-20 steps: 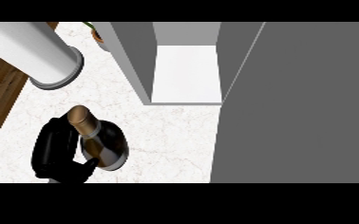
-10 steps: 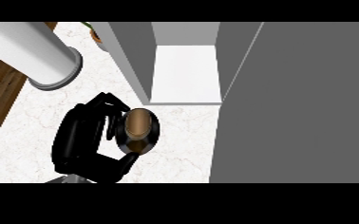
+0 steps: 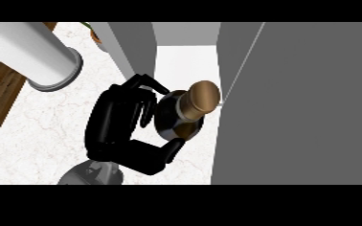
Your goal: Pick up the wine, place it into the cabinet and close the cabinet
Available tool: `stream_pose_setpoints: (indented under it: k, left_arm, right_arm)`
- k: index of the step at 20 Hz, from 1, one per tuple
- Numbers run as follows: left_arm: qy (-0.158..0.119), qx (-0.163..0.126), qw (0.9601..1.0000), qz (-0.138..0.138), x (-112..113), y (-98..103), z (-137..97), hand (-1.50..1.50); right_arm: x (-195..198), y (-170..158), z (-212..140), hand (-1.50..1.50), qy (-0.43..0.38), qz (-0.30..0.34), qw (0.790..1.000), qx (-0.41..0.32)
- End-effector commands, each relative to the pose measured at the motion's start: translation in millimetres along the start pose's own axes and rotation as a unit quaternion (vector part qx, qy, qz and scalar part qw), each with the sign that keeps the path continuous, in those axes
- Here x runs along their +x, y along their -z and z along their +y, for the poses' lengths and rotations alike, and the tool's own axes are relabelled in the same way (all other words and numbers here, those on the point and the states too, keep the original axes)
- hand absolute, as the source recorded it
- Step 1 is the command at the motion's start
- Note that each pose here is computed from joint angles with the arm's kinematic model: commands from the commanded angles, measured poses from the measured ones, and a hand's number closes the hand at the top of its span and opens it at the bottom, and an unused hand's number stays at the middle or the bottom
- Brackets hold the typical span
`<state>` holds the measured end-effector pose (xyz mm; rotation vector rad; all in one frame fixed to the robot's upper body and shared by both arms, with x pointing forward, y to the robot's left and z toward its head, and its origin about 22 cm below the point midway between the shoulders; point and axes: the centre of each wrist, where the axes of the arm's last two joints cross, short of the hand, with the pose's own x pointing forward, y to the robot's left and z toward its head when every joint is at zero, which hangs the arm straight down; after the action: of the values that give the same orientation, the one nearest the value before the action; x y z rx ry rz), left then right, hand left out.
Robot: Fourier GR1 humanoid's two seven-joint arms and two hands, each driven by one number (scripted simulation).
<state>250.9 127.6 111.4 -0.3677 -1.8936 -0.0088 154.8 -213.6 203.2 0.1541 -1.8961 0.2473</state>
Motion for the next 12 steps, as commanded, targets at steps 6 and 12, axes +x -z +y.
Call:
stream_pose_setpoints:
  k: [6,12]
  left_arm:
    - [0.013,0.021,0.9997,-0.008,-4.2,32.1,-38.8,1.5]
    - [0.024,0.029,0.9993,-0.001,1.2,42.9,-50.2,1.5]
  right_arm:
    - [19.8,-24.1,-9.1,-1.5,0.022,-0.018,0.999,0.014]
    - [17.8,-16.7,-5.0,-1.5,0.018,-0.012,1.0,0.014]
